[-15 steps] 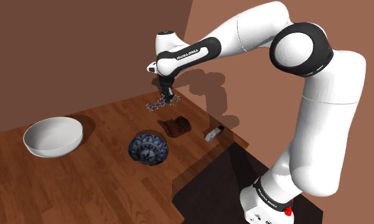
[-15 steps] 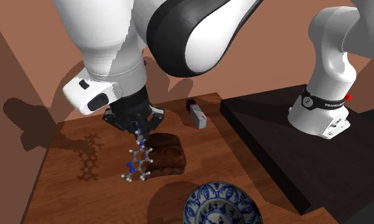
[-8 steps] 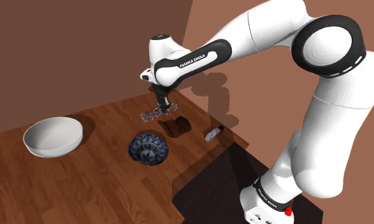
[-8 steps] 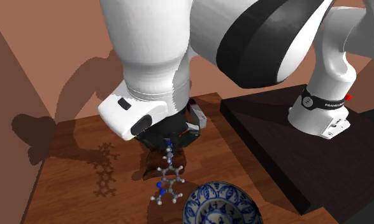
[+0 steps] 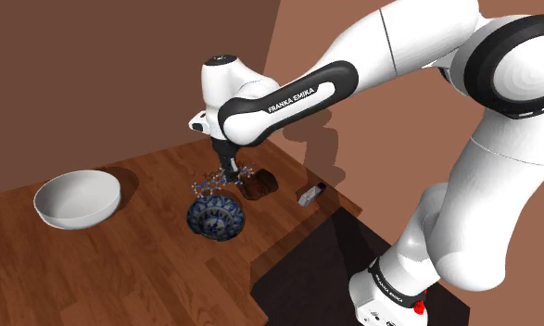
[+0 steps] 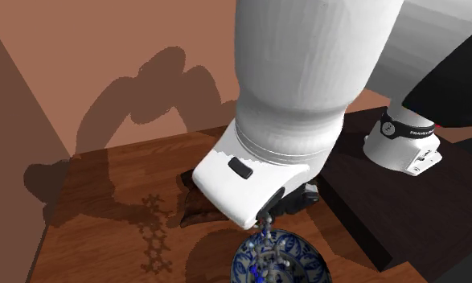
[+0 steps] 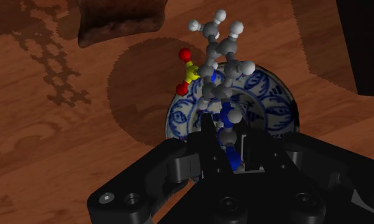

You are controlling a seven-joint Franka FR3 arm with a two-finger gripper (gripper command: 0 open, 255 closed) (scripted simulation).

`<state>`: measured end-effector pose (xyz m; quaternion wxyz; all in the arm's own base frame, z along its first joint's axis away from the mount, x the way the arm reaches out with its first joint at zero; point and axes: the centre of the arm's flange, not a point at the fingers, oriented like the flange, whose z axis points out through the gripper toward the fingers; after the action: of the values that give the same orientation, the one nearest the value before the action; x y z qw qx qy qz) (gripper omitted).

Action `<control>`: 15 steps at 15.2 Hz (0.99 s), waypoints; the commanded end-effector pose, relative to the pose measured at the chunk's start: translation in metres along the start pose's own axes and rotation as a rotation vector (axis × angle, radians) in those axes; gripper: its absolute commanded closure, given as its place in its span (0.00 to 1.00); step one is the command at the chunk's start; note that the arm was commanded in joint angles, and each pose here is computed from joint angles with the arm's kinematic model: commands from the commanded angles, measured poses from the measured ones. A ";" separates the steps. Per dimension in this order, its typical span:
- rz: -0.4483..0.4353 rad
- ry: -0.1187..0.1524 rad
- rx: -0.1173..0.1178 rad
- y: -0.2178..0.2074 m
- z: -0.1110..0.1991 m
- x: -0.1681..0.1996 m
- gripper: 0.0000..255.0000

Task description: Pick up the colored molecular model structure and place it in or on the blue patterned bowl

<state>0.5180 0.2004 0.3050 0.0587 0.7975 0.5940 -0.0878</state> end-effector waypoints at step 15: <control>0.001 0.000 0.000 -0.023 0.070 0.029 1.00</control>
<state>0.4993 0.2215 0.2344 0.0591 0.7979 0.5934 -0.0881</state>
